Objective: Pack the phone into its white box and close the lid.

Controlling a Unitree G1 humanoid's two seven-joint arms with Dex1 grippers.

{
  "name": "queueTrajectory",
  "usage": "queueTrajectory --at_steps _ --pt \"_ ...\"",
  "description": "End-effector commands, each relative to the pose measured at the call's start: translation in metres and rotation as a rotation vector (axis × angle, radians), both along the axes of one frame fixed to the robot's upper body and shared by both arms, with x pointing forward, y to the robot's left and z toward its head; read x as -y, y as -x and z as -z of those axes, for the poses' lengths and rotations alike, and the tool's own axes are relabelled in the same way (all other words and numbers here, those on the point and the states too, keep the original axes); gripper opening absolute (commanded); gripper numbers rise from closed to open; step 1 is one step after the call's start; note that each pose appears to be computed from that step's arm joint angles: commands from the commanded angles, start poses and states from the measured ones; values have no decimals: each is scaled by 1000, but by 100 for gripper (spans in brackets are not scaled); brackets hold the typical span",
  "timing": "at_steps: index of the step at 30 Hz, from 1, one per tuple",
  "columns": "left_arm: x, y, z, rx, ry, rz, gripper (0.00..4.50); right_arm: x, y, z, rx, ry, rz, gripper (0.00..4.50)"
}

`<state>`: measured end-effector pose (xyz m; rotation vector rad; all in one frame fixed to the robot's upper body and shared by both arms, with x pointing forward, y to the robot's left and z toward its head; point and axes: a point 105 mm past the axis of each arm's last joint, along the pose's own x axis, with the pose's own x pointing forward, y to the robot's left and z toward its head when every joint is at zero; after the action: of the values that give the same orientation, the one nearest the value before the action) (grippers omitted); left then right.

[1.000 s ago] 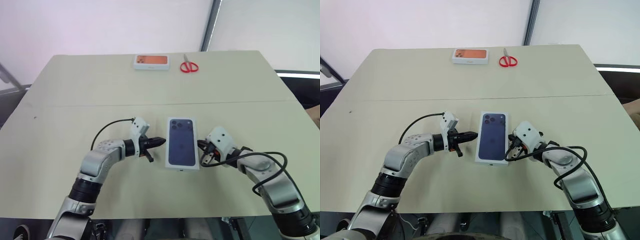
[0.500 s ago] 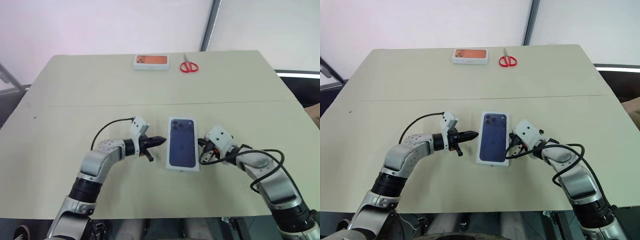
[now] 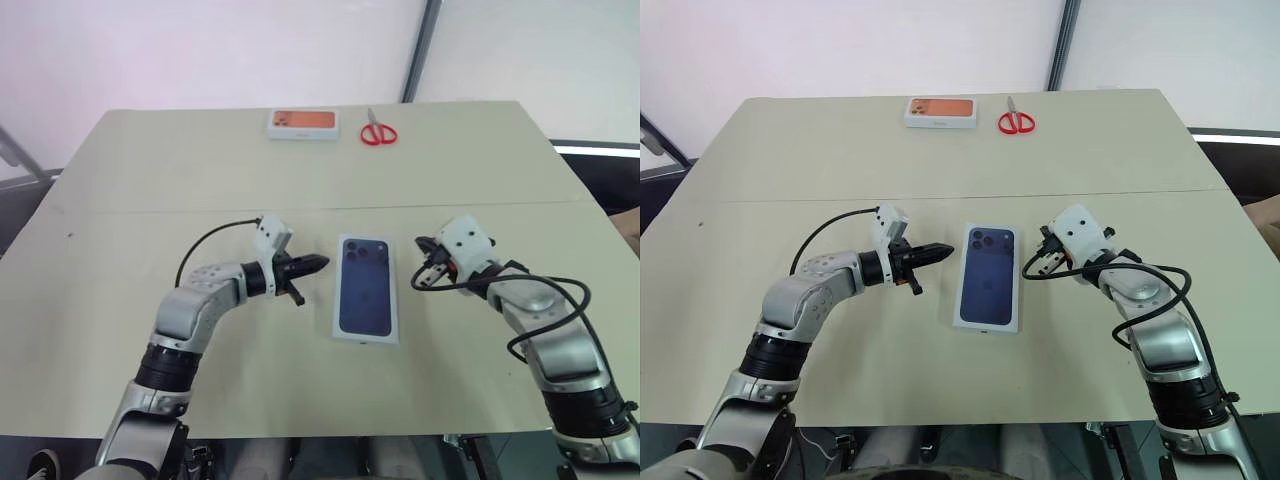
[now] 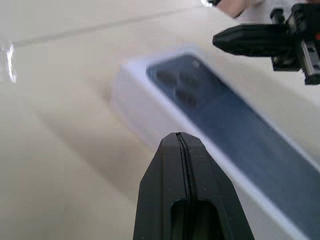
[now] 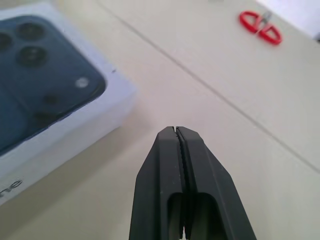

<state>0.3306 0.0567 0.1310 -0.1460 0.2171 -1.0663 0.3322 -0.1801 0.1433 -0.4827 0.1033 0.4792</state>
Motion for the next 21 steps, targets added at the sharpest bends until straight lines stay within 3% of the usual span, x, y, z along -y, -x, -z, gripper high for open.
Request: queueTrajectory --at_steps 1,7,12,21 --pt "20 2 -14 45 48 48 0 -26 7 -14 43 -62 -111 5" --pt "28 5 6 31 2 52 0 -51 21 7 -45 -75 -204 5" --pt "29 9 28 16 -65 58 0 -54 30 34 -144 24 -236 5" --pt "22 13 36 -18 -77 54 0 -50 33 35 -187 15 -250 5"
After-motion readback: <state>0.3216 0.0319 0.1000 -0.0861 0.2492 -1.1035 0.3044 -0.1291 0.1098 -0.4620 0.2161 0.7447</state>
